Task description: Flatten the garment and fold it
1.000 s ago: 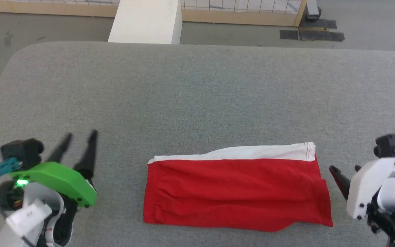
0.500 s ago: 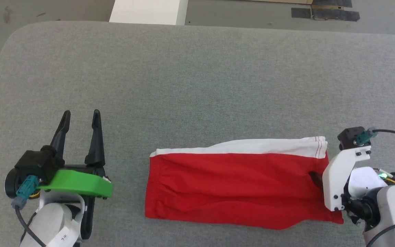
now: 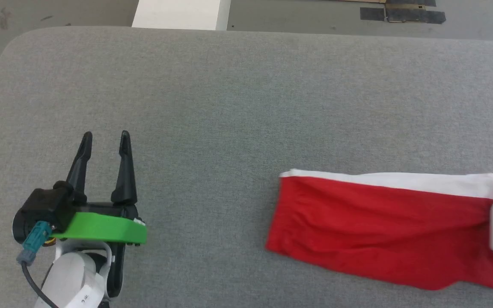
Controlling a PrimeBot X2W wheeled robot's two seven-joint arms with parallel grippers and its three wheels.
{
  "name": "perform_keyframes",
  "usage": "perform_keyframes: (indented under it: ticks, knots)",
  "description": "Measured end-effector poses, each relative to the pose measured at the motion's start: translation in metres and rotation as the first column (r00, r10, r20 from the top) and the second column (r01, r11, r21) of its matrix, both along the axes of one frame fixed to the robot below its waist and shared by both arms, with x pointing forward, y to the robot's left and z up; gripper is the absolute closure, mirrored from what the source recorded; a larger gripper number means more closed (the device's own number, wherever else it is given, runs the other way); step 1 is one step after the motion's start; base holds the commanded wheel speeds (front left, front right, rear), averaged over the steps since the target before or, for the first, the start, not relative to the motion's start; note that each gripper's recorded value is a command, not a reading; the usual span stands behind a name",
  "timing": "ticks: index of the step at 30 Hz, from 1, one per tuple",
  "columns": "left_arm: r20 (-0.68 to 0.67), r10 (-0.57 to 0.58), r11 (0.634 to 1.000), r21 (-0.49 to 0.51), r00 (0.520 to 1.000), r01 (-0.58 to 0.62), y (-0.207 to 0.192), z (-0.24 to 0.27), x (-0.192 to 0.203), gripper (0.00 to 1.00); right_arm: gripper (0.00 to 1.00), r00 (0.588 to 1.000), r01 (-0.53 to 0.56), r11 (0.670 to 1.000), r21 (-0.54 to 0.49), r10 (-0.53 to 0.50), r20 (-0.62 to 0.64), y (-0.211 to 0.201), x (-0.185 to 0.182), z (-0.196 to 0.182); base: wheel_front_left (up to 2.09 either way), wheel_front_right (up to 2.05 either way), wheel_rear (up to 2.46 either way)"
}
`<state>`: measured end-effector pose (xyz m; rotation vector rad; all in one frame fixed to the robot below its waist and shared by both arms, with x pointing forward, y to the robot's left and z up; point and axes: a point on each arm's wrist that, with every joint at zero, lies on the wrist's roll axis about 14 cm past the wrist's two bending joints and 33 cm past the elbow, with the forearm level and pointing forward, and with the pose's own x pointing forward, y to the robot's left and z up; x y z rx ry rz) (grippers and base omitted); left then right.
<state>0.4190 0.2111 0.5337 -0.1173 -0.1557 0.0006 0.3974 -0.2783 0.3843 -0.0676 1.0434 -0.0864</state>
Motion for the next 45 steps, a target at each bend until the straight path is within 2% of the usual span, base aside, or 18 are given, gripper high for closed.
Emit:
perform_keyframes:
  ticks: [2, 7, 10, 17, 23, 30, 36, 40, 41, 42, 43, 45]
  knots:
    - [0.011, -0.015, 1.0, 0.003, 1.0, 0.015, -0.005, 0.002, 0.0, 0.0, 1.0, 1.0, 0.017, 0.998, -0.063, -0.018, -0.013, -0.02, -0.003, 0.01, 0.0, 0.0, 0.0]
    - [0.029, -0.012, 1.0, -0.001, 0.999, 0.012, -0.003, 0.008, -0.005, 0.0, 1.0, 0.996, -0.091, 0.991, -0.101, 0.092, 0.01, -0.002, 0.006, 0.041, 0.0, 0.0, 0.0]
    - [0.035, -0.004, 1.0, 0.0, 0.999, 0.004, -0.001, 0.01, -0.011, 0.0, 1.0, 0.983, -0.182, 0.979, -0.09, 0.181, -0.016, 0.022, -0.004, 0.055, 0.0, 0.0, 0.0]
    - [0.04, 0.011, 1.0, -0.007, 0.999, -0.01, 0.003, 0.012, -0.019, 0.0, 1.0, 0.933, -0.361, 0.932, 0.022, 0.361, 0.013, 0.093, -0.02, 0.073, 0.0, 0.0, 0.0]
    - [0.044, 0.013, 1.0, -0.003, 0.999, -0.013, 0.004, 0.013, -0.022, 0.0, 1.0, 0.878, -0.476, 0.866, 0.153, 0.476, 0.04, 0.162, -0.026, 0.063, 0.0, 0.0, 0.0]
    - [0.045, 0.039, 0.999, 0.001, 0.998, -0.039, 0.011, 0.014, -0.03, 0.0, 1.0, 0.828, -0.559, 0.793, 0.243, 0.548, 0.117, 0.225, -0.018, 0.06, 0.0, 0.0, 0.0]
    - [0.03, 0.067, 0.998, 0.006, 0.997, -0.067, 0.021, 0.009, -0.036, 0.0, 1.0, 0.82, -0.57, 0.771, 0.286, 0.555, 0.139, 0.252, -0.013, 0.05, 0.0, 0.0, 0.0]
    - [0.018, 0.08, 0.997, 0.001, 0.997, -0.08, 0.023, 0.005, -0.038, 0.0, 1.0, 0.81, -0.583, 0.765, 0.274, 0.571, 0.133, 0.262, -0.008, 0.04, 0.0, 0.0, 0.0]
    - [0.017, 0.079, 0.997, -0.002, 0.997, -0.079, 0.022, 0.004, -0.038, 0.0, 0.88, 0.805, -0.591, 0.759, 0.274, 0.577, 0.137, 0.266, -0.007, 0.039, 0.0, 0.0, 0.0]
    - [0.016, 0.078, 0.997, -0.004, 0.997, -0.078, 0.022, 0.004, -0.038, 0.0, 0.64, 0.795, -0.604, 0.748, 0.276, 0.589, 0.145, 0.271, -0.007, 0.04, 0.0, 0.0, 0.0]
    - [0.014, 0.079, 0.997, -0.003, 0.997, -0.079, 0.022, 0.003, -0.037, 0.0, 0.0, 0.782, -0.62, 0.734, 0.276, 0.605, 0.15, 0.277, -0.009, 0.04, 0.0, 0.0, 0.0]
    - [0.012, 0.08, 0.997, -0.001, 0.997, -0.08, 0.023, 0.002, -0.037, 0.0, 0.0, 0.76, -0.647, 0.706, 0.289, 0.627, 0.169, 0.29, -0.012, 0.044, 0.0, 0.0, 0.0]
